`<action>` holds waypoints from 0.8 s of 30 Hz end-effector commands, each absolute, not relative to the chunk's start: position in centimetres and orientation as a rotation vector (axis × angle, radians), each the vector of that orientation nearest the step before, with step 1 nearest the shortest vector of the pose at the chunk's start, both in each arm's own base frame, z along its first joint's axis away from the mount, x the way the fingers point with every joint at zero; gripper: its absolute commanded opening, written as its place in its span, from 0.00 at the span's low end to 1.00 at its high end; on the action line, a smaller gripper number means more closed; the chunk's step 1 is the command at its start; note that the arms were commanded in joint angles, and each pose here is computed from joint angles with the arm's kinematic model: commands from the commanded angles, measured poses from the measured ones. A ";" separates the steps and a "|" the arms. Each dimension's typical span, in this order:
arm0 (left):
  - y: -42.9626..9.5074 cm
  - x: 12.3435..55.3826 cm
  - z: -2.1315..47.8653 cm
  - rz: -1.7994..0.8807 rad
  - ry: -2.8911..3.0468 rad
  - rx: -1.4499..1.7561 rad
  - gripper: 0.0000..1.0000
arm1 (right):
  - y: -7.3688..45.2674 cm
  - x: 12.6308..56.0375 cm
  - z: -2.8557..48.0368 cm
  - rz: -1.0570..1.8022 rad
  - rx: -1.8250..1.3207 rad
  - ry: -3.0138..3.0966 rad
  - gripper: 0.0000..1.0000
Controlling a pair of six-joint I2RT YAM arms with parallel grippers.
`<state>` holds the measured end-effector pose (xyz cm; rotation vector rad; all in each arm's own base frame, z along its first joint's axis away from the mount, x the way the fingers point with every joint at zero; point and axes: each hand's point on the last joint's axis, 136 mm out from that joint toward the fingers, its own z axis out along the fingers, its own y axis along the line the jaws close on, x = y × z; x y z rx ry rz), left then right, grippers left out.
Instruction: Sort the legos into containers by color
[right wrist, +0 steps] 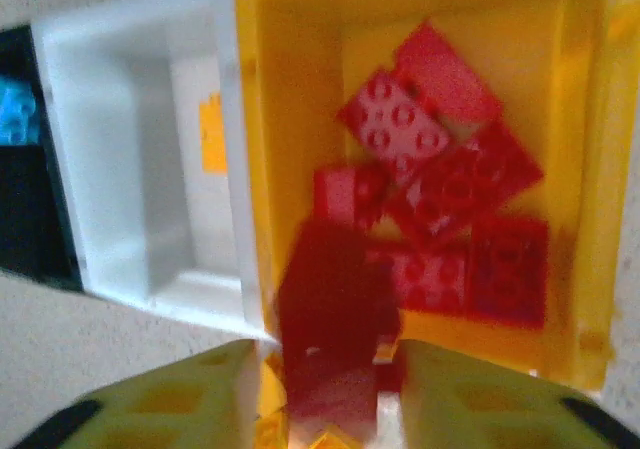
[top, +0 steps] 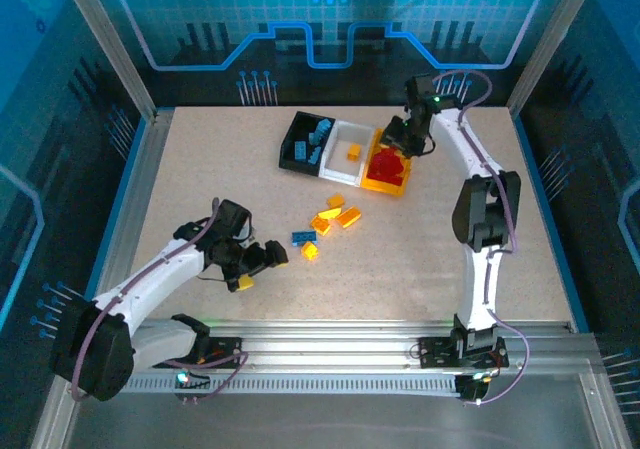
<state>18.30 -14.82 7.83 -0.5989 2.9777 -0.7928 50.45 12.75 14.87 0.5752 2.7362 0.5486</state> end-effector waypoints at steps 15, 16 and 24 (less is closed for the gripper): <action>-17.0 20.8 8.6 -0.821 2.986 -0.526 0.99 | 19.6 37.4 11.3 0.399 0.097 3.009 0.62; -17.1 21.0 8.6 -0.830 2.986 -0.526 0.99 | 20.1 36.1 10.6 0.368 0.044 3.037 0.63; -17.4 21.3 9.2 -0.843 2.984 -0.474 0.99 | 21.1 32.9 8.0 0.179 -0.116 3.107 0.81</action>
